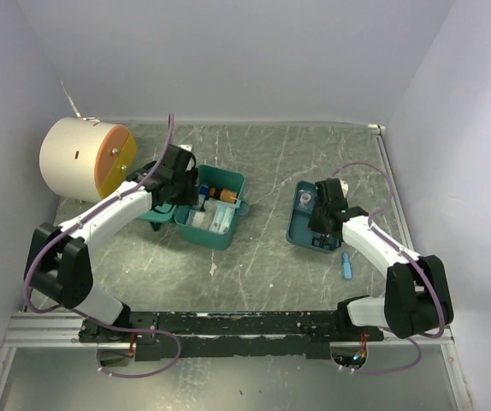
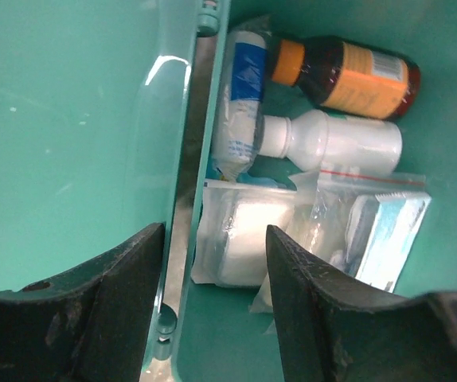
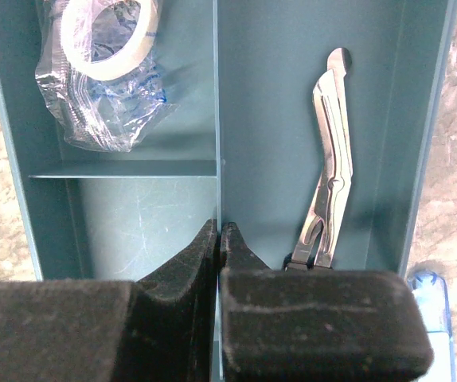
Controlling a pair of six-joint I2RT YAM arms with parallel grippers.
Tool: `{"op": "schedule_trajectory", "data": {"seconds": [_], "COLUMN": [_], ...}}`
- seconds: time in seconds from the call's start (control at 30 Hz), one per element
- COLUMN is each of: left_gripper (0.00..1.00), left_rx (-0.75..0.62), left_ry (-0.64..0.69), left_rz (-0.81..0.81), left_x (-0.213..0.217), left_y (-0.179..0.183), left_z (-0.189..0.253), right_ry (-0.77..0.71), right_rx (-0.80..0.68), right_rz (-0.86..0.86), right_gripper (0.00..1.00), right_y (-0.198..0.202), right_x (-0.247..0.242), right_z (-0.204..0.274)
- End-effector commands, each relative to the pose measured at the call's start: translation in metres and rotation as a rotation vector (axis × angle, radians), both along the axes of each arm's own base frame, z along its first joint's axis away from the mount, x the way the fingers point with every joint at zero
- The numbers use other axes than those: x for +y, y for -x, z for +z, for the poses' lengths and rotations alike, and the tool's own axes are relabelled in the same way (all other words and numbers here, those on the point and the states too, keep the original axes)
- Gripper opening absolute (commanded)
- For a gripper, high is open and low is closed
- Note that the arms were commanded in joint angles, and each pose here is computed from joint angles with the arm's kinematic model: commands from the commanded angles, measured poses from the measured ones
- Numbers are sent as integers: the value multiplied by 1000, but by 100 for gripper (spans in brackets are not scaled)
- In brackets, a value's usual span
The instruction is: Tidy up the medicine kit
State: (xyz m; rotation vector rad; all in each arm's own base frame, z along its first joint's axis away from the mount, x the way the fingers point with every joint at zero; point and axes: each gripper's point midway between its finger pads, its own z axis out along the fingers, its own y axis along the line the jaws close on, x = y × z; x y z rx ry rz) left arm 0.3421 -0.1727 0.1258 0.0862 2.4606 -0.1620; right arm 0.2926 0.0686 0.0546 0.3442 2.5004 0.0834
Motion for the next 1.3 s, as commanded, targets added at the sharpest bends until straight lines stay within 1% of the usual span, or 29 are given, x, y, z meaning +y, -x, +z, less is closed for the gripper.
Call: {"op": "schedule_trajectory", "data": {"seconds": [0.0,0.17,0.3,0.4,0.47,0.57,0.67,0.77,0.93,1.03,1.17,1.27], "left_gripper": [62,59,58,59,61,68,75,78,80,80,81,80], "left_rx": [26,70,90,88,75,31,-32,-113,-296,-384,-440,-459], "left_ry": [152,241,316,338,324,282,247,223,217,230,252,240], "left_rz": [-118,-202,-276,-291,-271,-226,-187,-158,-84,-30,43,96], "left_x": [-30,-47,-62,-65,-61,-48,-34,-17,17,35,52,65], "left_y": [15,30,39,42,41,38,38,44,62,73,85,90], "left_z": [12,10,11,15,19,32,52,77,116,125,127,127], "right_ry": [13,44,70,85,94,108,118,135,172,174,174,186], "right_rx": [-50,-48,-63,-75,-84,-95,-115,-131,-155,-158,-158,-152], "right_rz": [6,-4,-1,-1,-3,-3,5,23,93,157,232,283], "right_gripper": [0,0,0,0,0,0,0,0,0,0,0,0], "right_y": [-4,-1,-3,-5,-7,-10,-15,-18,-28,-31,-36,-36], "right_x": [-2,-8,-12,-15,-16,-18,-16,-9,29,66,113,148], "right_z": [16,21,33,44,51,63,79,96,126,135,143,145]}}
